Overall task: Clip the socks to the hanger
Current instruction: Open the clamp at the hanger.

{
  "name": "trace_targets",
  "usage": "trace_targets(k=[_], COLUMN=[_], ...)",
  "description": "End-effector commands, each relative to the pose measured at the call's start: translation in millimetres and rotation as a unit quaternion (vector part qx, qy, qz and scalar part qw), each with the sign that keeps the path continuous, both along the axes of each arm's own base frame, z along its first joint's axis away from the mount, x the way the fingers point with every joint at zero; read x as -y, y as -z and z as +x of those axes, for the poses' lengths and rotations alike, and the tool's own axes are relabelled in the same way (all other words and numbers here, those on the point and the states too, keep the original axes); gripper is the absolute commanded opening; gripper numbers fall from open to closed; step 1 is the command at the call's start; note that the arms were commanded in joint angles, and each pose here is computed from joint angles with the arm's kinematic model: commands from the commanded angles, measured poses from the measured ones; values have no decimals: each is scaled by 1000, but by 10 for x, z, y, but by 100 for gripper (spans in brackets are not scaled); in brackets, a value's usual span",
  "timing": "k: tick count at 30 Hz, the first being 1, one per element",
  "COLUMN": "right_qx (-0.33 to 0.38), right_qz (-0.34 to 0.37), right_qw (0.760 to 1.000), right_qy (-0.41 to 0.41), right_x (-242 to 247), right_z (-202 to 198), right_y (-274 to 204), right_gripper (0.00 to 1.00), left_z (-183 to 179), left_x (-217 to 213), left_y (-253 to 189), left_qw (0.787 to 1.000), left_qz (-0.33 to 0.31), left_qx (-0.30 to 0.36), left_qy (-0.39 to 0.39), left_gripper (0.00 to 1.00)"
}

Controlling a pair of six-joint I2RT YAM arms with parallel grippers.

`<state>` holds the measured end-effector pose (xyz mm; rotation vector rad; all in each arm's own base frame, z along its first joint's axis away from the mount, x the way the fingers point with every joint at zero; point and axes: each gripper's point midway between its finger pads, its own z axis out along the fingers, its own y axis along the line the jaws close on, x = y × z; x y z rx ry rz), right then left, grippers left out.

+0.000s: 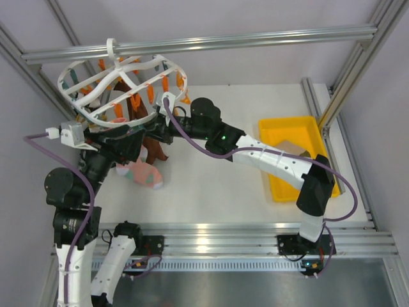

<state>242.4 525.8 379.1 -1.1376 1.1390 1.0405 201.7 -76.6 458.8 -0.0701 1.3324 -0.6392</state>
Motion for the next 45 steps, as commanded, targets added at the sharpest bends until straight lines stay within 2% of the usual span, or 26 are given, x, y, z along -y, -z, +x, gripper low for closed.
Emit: trace_targets(k=[1,5,11,17,25,34,45], right_qx=[4,1,-12,-26,-32,-28,-24], right_qz=[1,8,23,50,60,57,62], right_qw=[1000,1000,999,997,995,995,994], right_qy=[-13,-23,-36,-48,-69,-81,-88], right_x=[40,76,135,201,224,261,255], right_z=[-22,-66,-98,-97,-166,-231,-244], right_y=[9,-34,-107,-194,-227,-193,-205], right_gripper=[0,0,0,0,0,0,0], left_z=[-250,-77,154,320,442,568,744], left_x=[553,435,205,46,166,69,100], left_y=[8,205,312,539,548,543,564], left_qw=[983,990,996,991,988,987,984], left_qz=[15,0,-7,-63,-89,-101,-126], left_qx=[7,-35,-63,-121,-123,-121,-122], left_qy=[181,136,57,2,34,2,8], left_gripper=[71,69,69,68,63,64,60])
